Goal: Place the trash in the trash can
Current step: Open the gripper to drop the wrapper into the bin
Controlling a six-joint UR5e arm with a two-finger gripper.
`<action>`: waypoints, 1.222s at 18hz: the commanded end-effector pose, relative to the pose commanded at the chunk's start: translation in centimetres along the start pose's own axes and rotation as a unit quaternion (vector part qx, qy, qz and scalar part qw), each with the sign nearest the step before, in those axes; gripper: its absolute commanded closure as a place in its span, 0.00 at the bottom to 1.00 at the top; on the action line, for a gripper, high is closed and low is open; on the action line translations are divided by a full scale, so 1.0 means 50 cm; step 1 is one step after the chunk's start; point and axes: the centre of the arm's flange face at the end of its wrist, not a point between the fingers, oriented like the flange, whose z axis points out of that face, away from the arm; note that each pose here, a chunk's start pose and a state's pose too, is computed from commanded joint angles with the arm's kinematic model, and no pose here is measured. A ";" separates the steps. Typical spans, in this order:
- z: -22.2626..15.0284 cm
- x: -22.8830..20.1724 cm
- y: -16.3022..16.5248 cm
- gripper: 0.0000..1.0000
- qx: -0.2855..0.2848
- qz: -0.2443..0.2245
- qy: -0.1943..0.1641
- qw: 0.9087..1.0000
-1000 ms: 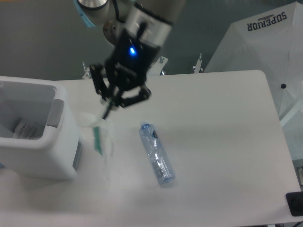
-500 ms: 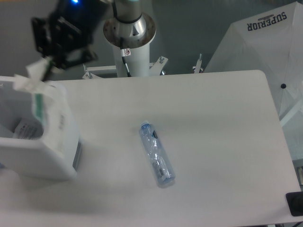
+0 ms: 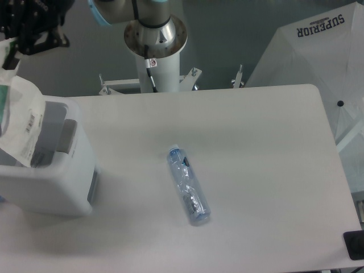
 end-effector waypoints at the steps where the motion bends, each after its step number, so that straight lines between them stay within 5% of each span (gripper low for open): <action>1: 0.007 -0.004 0.005 1.00 -0.002 -0.002 0.002 1.000; 4: 0.029 -0.003 0.019 0.97 -0.007 0.000 0.008 1.000; 10: 0.054 -0.010 0.030 0.73 0.001 0.013 0.004 1.000; 22: 0.088 -0.015 0.051 0.73 -0.013 0.005 0.013 1.000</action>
